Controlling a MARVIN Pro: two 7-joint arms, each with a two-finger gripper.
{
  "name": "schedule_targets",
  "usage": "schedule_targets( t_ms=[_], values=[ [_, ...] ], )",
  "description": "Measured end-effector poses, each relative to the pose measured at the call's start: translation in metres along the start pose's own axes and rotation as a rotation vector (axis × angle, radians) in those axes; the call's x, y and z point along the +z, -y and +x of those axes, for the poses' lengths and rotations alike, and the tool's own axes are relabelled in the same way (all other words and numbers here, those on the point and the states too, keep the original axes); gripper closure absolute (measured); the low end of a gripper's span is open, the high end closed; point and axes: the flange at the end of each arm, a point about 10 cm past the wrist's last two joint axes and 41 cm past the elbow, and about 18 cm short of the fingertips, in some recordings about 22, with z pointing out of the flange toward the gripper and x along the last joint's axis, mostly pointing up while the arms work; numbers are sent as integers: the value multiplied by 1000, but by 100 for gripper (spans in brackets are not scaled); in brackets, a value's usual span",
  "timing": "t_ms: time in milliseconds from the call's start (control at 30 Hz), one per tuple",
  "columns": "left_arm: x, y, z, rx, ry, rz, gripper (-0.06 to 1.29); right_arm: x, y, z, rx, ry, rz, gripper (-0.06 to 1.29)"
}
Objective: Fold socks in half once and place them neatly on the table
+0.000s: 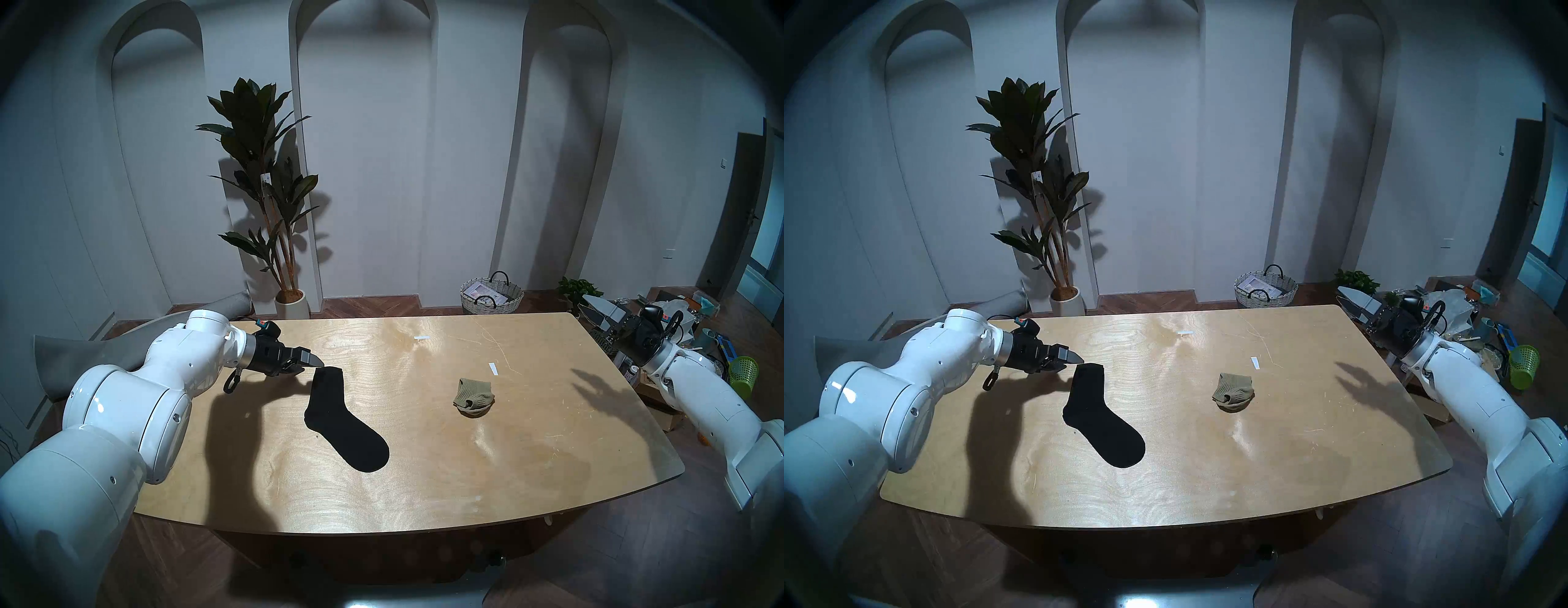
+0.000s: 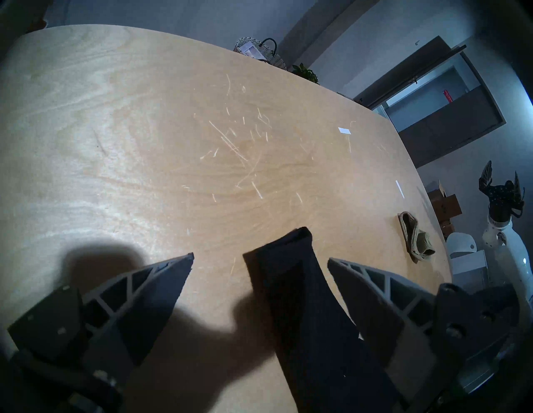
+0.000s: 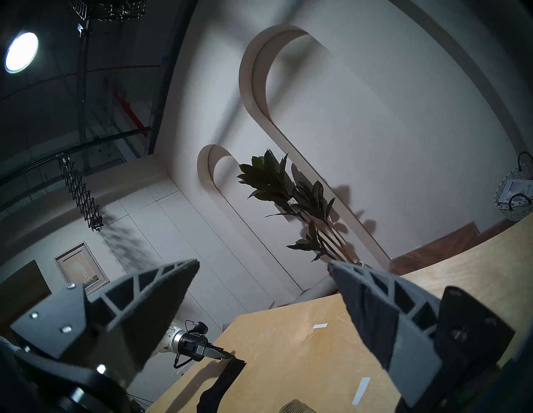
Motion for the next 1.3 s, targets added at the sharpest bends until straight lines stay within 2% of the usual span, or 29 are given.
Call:
schedule_targets(
  t_ms=[567,833,1100,1167,1300],
  values=[
    [17,-17,4,43,56,-22,-1,-14,-2,2,33,-30,-25,3],
    [23,-22,4,50,69,-37,-1,-27,-9,6,47,-45,-54,3],
    [28,-24,2,44,77,-44,-1,-30,-14,5,64,-44,-59,3],
    [29,-24,0,42,79,-45,3,-30,-15,5,65,-38,-59,3],
    [37,-23,-9,22,92,-51,23,-32,-16,5,67,-29,-61,3]
  ],
)
